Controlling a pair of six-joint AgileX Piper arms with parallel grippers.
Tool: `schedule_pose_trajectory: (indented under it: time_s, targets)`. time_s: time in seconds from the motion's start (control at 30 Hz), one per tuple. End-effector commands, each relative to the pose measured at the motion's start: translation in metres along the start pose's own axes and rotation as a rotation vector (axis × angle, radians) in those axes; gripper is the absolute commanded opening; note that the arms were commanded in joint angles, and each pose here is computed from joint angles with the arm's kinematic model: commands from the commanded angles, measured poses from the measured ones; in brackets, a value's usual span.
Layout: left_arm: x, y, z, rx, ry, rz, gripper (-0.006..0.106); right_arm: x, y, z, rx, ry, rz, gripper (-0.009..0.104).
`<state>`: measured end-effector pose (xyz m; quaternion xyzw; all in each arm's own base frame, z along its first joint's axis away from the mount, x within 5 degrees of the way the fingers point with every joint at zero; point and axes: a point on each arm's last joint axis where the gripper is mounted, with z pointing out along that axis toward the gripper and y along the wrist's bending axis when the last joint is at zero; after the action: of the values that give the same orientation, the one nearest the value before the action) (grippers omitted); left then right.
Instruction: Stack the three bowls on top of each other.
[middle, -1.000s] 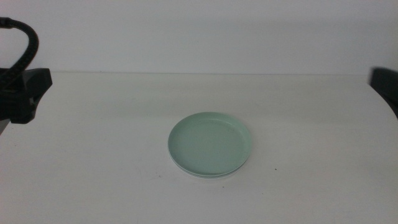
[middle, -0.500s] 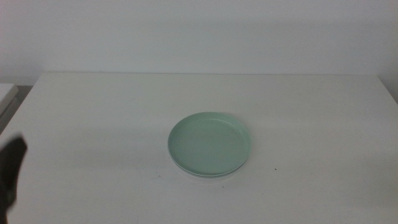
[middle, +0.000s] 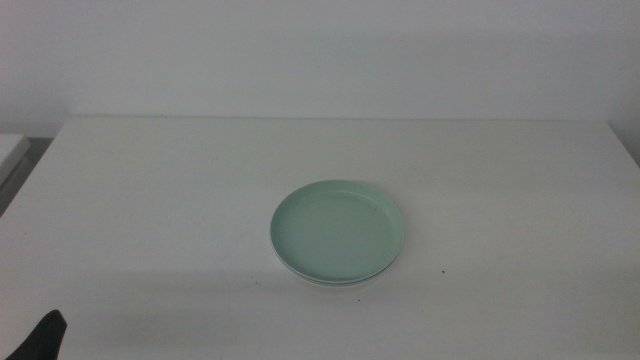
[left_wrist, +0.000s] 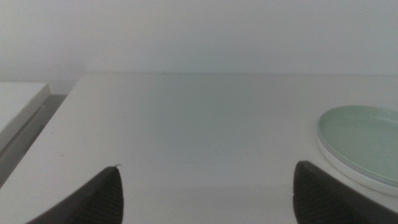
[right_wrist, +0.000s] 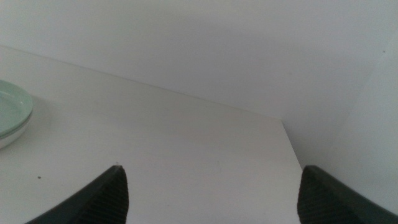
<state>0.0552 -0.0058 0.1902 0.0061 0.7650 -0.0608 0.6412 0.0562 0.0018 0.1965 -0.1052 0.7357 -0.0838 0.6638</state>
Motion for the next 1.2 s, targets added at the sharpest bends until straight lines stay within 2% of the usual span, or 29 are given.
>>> schedule_pose_trajectory:
  time_s: [0.0,0.3,0.53,0.67,1.17]
  targets:
    - [0.0,0.0,0.0,0.001,-0.008,-0.007,0.094,0.0,0.0,0.0,0.006,-0.004,-0.004,0.092]
    - [-0.001,0.0,0.0,0.0,-0.016,0.0,0.094,-0.001,0.002,0.0,-0.024,-0.017,0.164,0.092]
    - [-0.001,0.0,0.0,-0.004,-0.016,0.017,0.094,-0.001,0.002,0.0,-0.021,-0.021,0.165,0.092]
    - [-0.001,0.0,0.0,-0.004,-0.016,0.017,0.094,-0.007,-0.002,-0.001,0.013,-0.093,0.382,0.092]
    - [-0.001,0.0,0.0,-0.004,-0.016,0.017,0.094,-0.014,-0.006,-0.002,0.035,-0.171,0.435,0.092]
